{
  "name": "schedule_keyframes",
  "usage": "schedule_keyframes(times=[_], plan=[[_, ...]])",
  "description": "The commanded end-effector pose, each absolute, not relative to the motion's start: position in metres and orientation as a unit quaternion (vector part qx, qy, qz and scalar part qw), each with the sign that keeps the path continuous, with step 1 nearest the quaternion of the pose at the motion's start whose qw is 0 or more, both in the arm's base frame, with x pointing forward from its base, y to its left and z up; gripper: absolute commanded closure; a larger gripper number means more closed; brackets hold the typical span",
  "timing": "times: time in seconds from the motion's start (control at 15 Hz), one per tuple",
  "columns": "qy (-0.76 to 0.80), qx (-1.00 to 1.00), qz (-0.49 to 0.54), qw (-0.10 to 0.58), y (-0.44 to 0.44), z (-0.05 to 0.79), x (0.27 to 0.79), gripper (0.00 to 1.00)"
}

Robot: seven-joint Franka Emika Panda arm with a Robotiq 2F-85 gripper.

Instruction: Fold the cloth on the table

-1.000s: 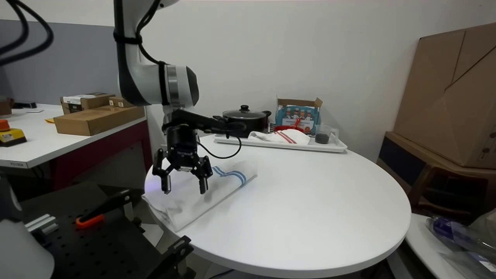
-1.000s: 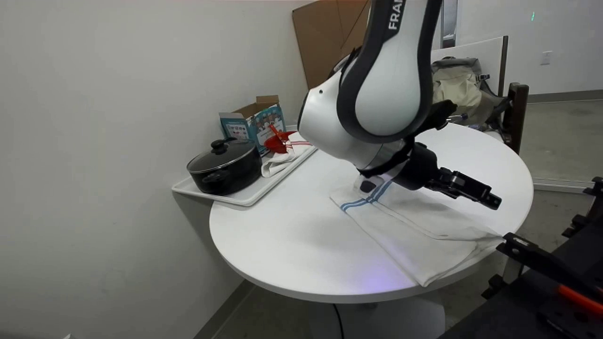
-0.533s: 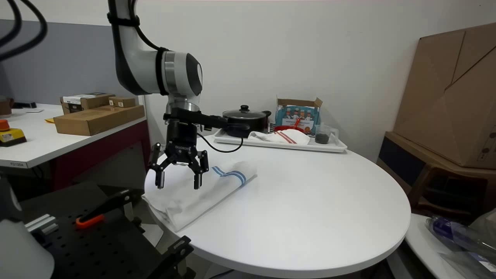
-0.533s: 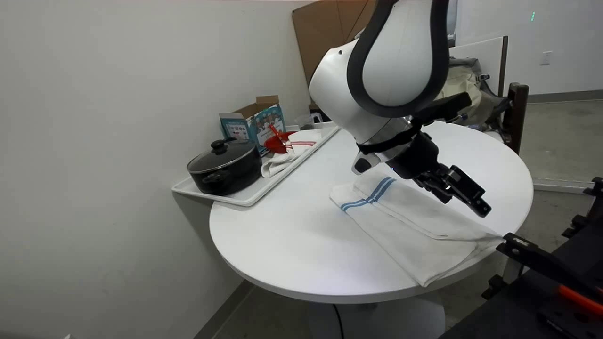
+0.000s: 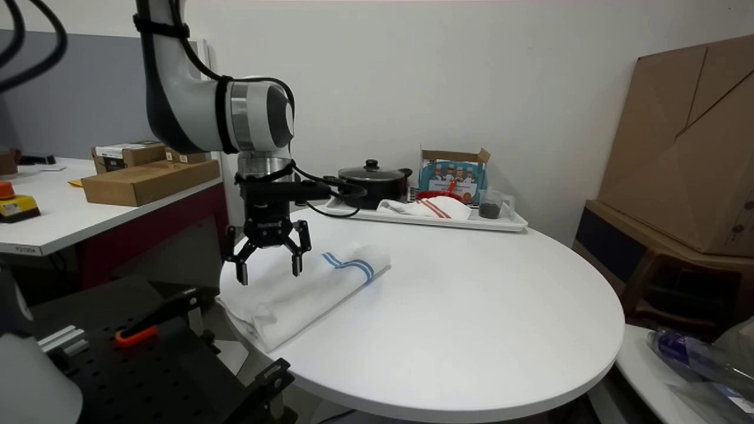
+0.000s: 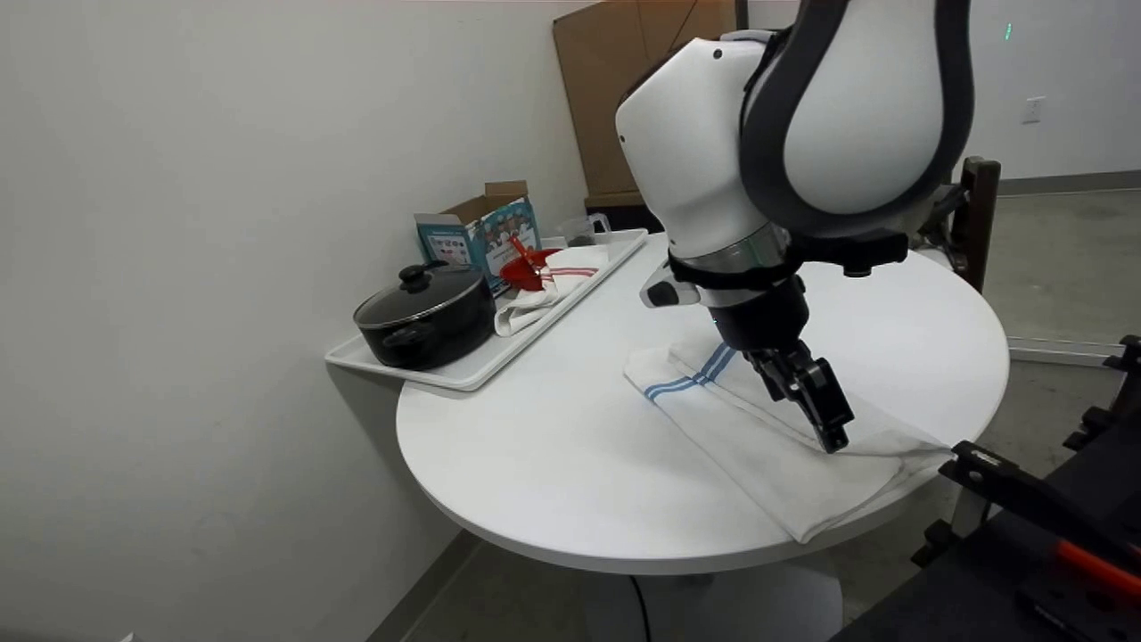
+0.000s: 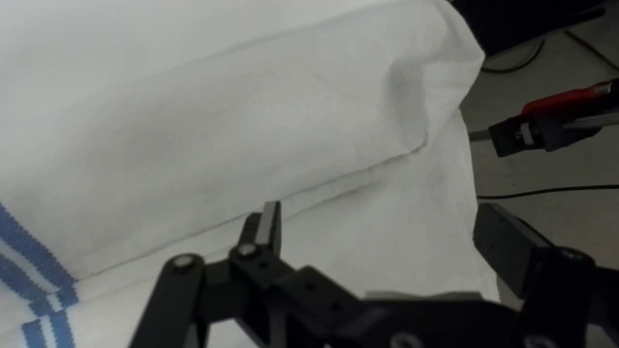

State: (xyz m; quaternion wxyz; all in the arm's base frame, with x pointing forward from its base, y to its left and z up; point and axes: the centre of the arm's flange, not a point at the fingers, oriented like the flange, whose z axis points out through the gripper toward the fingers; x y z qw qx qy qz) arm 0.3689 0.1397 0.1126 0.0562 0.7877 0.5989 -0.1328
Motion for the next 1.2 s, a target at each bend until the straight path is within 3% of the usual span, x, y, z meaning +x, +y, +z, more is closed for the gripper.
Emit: schedule_keyframes(times=[0.0, 0.33, 1.13], plan=[[0.593, 0.786, -0.133, 0.114, 0.133, 0.111, 0.354, 0.00], [0.581, 0.783, -0.166, 0.149, 0.125, 0.102, 0.340, 0.00], [0.593, 0.757, -0.227, 0.152, 0.125, 0.073, 0.322, 0.00]])
